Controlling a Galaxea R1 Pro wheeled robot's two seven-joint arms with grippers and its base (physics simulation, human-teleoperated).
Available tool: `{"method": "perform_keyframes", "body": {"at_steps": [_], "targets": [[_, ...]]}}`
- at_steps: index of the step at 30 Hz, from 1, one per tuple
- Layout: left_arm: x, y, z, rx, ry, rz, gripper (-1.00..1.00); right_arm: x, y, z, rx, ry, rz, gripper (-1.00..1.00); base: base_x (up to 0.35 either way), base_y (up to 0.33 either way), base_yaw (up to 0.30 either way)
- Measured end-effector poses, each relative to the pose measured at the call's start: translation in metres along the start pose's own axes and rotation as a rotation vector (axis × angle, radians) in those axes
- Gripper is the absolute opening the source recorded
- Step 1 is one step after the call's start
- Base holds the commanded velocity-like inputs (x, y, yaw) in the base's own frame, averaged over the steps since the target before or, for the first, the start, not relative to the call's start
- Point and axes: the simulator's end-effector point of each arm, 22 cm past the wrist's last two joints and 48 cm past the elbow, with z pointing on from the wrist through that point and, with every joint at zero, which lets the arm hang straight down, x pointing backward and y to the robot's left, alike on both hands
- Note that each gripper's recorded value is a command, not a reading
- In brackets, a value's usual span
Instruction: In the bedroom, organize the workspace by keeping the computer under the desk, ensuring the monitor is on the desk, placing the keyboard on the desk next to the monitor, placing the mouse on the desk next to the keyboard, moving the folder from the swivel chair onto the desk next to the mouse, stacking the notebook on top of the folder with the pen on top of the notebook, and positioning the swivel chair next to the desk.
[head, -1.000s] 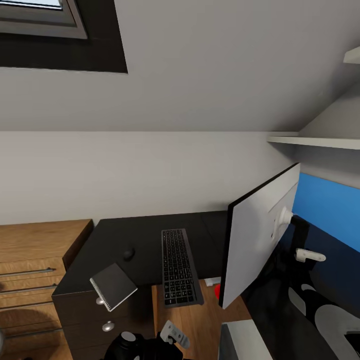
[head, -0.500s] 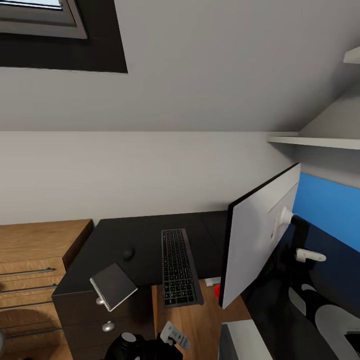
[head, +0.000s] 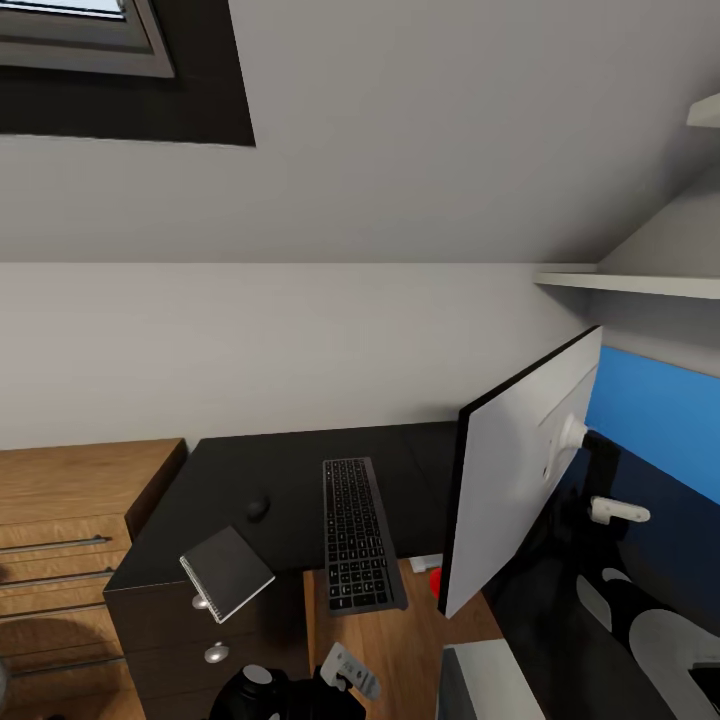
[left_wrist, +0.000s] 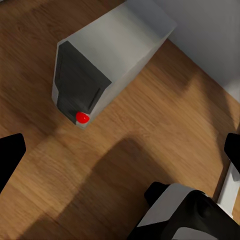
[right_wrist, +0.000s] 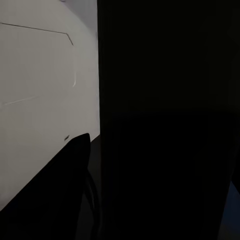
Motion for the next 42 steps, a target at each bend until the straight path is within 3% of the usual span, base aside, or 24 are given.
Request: {"method": "perform_keyframes", "body": {"at_steps": [38,42], "targets": [[-0.0024,-0.0040,0.0015,0.006,-0.005,-0.001,1.00,0.0001,0.0017,-0.0004,-0.002,0.001,0.001,-1.00,0.000,0.000,0.000],[-0.0016,-0.0035,0.0020,0.006,-0.002,-0.003,1.00,0.0006,0.0042,0.0001,-0.010,0.002,-0.008,-1.00,-0.274,0.000,0.000]]}}
